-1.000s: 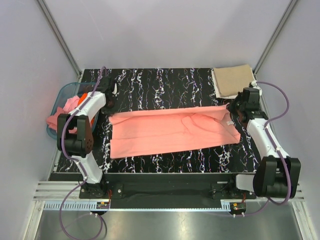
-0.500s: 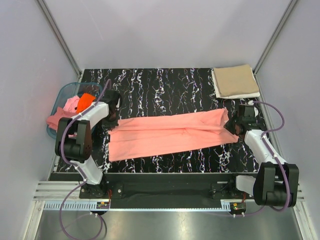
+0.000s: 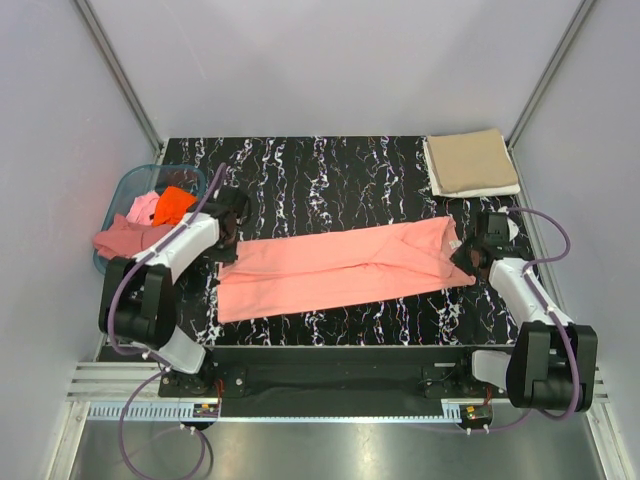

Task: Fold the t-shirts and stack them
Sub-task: Fold the tshirt

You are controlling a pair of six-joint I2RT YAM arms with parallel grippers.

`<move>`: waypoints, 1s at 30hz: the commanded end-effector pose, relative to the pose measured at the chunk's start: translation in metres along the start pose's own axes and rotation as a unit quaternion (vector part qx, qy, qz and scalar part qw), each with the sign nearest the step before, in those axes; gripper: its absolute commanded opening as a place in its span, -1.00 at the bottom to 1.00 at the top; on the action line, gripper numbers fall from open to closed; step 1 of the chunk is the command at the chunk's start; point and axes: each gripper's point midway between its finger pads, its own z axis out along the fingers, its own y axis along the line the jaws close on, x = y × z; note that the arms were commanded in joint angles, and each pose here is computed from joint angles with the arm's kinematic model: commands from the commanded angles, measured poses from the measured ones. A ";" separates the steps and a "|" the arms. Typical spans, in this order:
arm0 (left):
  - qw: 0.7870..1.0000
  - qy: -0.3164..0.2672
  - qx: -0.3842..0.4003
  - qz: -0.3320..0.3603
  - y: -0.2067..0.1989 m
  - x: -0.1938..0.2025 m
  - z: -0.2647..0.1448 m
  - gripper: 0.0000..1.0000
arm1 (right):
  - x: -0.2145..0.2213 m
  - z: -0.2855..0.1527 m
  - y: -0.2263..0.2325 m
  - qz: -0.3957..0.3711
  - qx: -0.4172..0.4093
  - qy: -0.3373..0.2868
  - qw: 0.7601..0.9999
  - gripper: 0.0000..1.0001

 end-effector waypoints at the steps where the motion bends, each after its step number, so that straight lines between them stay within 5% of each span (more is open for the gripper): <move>1: 0.995 -0.074 0.055 -0.036 -0.008 -0.036 -0.041 -0.36 | -0.024 -0.022 0.012 0.009 -0.013 -0.030 0.999 -0.50; 4: 0.987 -0.078 0.140 -0.030 -0.039 -0.046 -0.048 -0.33 | -0.029 -0.034 0.024 0.014 -0.040 -0.032 0.999 -0.47; 10: 0.982 -0.037 0.181 -0.040 -0.065 -0.041 -0.029 -0.33 | -0.027 -0.041 0.053 0.019 -0.102 -0.001 0.995 -0.49; 17: 0.997 0.022 0.056 -0.050 -0.037 -0.015 0.023 -0.33 | -0.030 -0.019 0.043 0.045 -0.054 0.004 0.998 -0.48; 30: 0.998 0.026 0.020 -0.054 -0.030 -0.021 0.033 -0.31 | -0.008 0.037 -0.022 0.085 0.075 0.043 0.993 -0.64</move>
